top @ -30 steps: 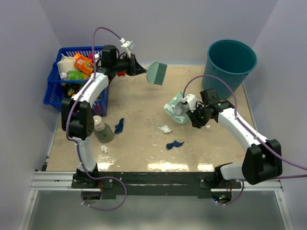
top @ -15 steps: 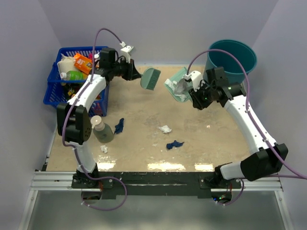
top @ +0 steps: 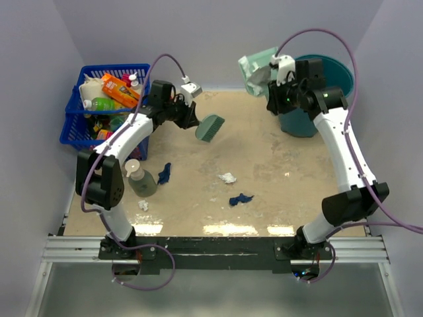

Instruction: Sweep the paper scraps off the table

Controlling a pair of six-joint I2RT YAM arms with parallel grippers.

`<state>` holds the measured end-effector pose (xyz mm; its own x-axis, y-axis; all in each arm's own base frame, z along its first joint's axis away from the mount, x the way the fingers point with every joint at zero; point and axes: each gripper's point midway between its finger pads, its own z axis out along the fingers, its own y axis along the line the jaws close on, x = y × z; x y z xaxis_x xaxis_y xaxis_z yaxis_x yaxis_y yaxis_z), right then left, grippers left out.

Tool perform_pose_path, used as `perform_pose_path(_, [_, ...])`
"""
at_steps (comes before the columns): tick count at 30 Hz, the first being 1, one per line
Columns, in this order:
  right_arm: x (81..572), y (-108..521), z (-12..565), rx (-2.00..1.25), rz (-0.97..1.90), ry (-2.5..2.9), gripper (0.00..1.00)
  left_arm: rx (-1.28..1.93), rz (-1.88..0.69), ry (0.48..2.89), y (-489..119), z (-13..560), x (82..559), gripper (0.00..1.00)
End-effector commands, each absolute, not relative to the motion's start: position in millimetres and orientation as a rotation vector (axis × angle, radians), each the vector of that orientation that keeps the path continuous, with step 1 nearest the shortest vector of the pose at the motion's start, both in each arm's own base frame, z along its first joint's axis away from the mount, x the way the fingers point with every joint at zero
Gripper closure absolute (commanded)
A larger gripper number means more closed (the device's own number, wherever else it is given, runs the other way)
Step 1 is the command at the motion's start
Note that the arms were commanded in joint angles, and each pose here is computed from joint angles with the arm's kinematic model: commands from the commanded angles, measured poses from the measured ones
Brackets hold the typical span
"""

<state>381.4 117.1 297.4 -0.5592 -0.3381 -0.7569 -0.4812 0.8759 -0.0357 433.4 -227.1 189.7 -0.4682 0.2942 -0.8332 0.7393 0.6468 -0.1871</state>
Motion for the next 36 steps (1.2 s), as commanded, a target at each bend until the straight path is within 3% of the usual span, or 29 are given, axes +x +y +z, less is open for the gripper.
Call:
perform_pose_path(1, [421.8, 97.9, 345.7, -0.316, 0.251, 2.111, 1.0, 0.923, -0.645, 1.91, -231.5, 226.2, 421.9, 1.0])
perform_pose_path(10, [461.9, 18.3, 385.7, -0.06, 0.017, 2.0, 1.0, 0.982, -0.688, 1.894, -242.6, 223.2, 399.0, 1.0])
perform_pose_path(21, [455.4, -81.0, 418.2, 0.099, -0.481, 1.923, 1.0, 1.026, -0.751, 1.867, -265.4, 223.3, 385.2, 1.0])
perform_pose_path(36, [430.0, -141.0, 395.0, -0.136, -1.069, 2.158, 1.0, 1.094, -0.766, 1.83, -282.0, 224.0, 364.3, 1.0])
